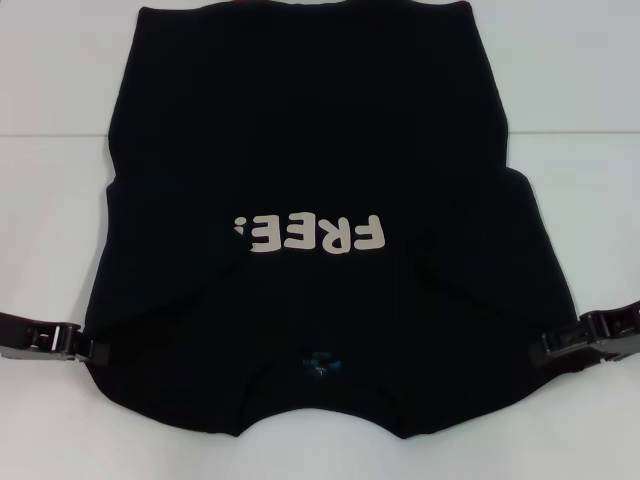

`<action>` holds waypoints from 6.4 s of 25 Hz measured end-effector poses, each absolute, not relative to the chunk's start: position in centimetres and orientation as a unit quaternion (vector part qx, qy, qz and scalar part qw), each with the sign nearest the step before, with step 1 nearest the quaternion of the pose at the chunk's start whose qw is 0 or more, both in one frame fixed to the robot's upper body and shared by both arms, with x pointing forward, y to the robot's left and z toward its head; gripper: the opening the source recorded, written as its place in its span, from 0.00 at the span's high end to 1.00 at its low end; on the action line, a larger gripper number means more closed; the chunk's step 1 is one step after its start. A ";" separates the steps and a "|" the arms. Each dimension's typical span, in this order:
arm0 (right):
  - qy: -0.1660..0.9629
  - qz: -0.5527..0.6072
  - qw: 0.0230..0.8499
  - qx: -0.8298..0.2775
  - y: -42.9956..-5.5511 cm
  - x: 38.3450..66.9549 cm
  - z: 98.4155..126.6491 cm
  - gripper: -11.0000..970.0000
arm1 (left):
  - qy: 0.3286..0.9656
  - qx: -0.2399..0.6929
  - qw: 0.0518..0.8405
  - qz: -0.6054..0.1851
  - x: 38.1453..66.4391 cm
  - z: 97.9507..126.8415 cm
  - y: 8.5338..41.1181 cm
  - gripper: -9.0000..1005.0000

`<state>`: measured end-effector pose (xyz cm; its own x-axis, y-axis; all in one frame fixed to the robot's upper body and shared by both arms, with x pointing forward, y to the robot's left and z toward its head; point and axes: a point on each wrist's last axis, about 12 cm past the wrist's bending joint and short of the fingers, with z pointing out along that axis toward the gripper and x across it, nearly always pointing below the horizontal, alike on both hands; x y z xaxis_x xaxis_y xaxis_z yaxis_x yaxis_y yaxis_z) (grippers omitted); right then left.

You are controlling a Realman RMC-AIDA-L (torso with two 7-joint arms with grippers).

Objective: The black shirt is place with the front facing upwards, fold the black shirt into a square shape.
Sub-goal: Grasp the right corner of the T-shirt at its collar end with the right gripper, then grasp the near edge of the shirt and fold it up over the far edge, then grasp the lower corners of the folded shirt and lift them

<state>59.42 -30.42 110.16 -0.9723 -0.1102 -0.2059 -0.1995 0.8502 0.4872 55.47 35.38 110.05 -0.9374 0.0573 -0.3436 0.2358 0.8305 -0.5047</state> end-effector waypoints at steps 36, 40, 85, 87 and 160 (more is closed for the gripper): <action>0.949 0.266 0.095 -0.140 -27.8 60.2 110.6 0.75 | 0.939 0.087 0.160 -0.291 55.5 110.4 35.2 0.94; 0.949 0.265 0.094 -0.140 -28.0 60.2 110.7 0.86 | 0.939 0.088 0.158 -0.292 55.5 110.4 35.2 0.94; 0.855 0.391 0.337 -0.051 -31.5 61.6 112.4 0.85 | 0.832 -0.107 0.317 -0.443 58.8 111.5 37.2 0.93; 0.848 0.385 0.363 -0.042 -30.9 61.9 111.7 0.84 | 0.824 -0.119 0.329 -0.445 58.8 111.0 37.2 0.93; 0.724 0.375 0.441 -0.375 -24.7 54.5 105.4 0.05 | 0.882 -0.073 0.298 -0.358 54.6 106.3 37.6 0.25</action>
<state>54.47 -24.66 105.38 -0.3289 -0.2124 -0.9202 -0.8743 0.4368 0.2116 54.62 37.61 106.32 -0.8121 -0.3414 -0.4733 0.0848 0.7333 -0.6746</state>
